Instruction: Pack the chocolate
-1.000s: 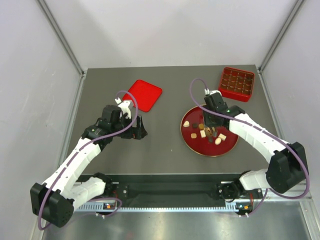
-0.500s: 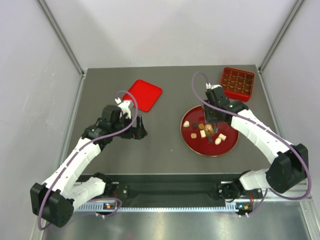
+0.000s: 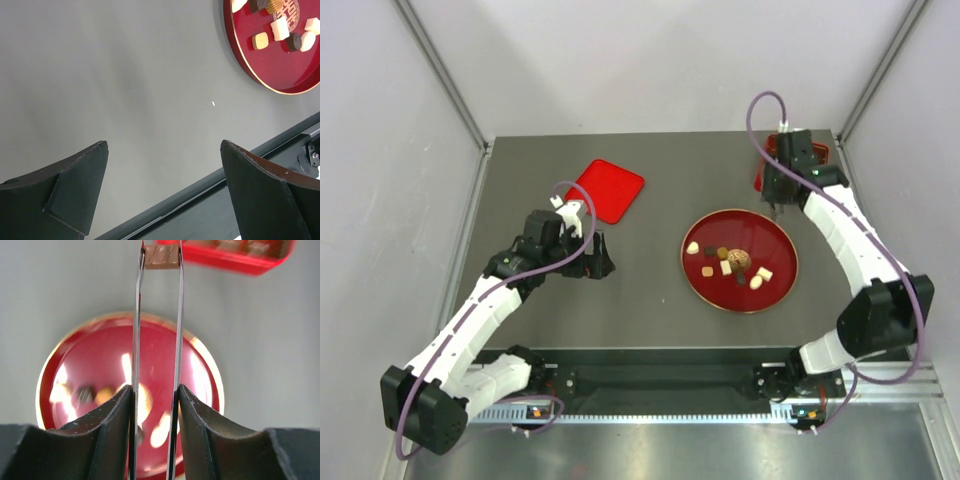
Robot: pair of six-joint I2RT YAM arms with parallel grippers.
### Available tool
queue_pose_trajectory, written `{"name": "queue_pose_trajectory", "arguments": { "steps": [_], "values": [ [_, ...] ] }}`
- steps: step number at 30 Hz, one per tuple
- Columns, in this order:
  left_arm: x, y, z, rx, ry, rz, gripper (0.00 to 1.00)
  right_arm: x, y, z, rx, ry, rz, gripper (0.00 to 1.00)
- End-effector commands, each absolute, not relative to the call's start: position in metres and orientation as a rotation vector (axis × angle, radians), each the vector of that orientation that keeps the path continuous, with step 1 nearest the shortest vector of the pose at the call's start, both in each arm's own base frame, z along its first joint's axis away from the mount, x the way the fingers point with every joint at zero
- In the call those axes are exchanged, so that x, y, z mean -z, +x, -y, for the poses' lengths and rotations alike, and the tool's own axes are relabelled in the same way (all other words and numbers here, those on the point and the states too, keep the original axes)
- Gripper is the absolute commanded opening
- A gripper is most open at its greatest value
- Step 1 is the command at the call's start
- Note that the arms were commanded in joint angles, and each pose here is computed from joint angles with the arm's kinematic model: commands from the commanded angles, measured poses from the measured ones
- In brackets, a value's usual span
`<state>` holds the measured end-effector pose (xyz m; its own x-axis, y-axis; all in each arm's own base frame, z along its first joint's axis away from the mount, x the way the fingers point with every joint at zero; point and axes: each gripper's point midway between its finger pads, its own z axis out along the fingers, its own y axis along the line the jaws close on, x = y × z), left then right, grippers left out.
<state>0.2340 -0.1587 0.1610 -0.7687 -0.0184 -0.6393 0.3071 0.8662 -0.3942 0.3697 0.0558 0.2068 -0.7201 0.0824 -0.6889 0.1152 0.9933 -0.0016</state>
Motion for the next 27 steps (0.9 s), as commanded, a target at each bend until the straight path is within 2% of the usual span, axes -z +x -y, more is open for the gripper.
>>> {"name": "queue_pose_trajectory", "arguments": {
  "steps": [1, 11, 18, 27],
  "values": [
    [-0.163, 0.235, 0.162, 0.661, 0.225, -2.352, 0.99, -0.230, 0.413, -0.031, 0.112, 0.205, -2.266, 0.39],
    [-0.161, 0.235, 0.162, 0.662, 0.226, -2.360, 0.99, -0.239, 0.501, 0.022, 0.170, 0.361, -2.188, 0.38],
    [-0.160, 0.235, 0.162, 0.658, 0.224, -2.363, 0.99, -0.238, 0.535, 0.046, 0.156, 0.405, -2.138, 0.39],
    [-0.158, 0.236, 0.161, 0.648, 0.222, -2.373, 0.99, -0.224, 0.563, 0.048, 0.108, 0.401, -2.112, 0.39]
  ]
}}
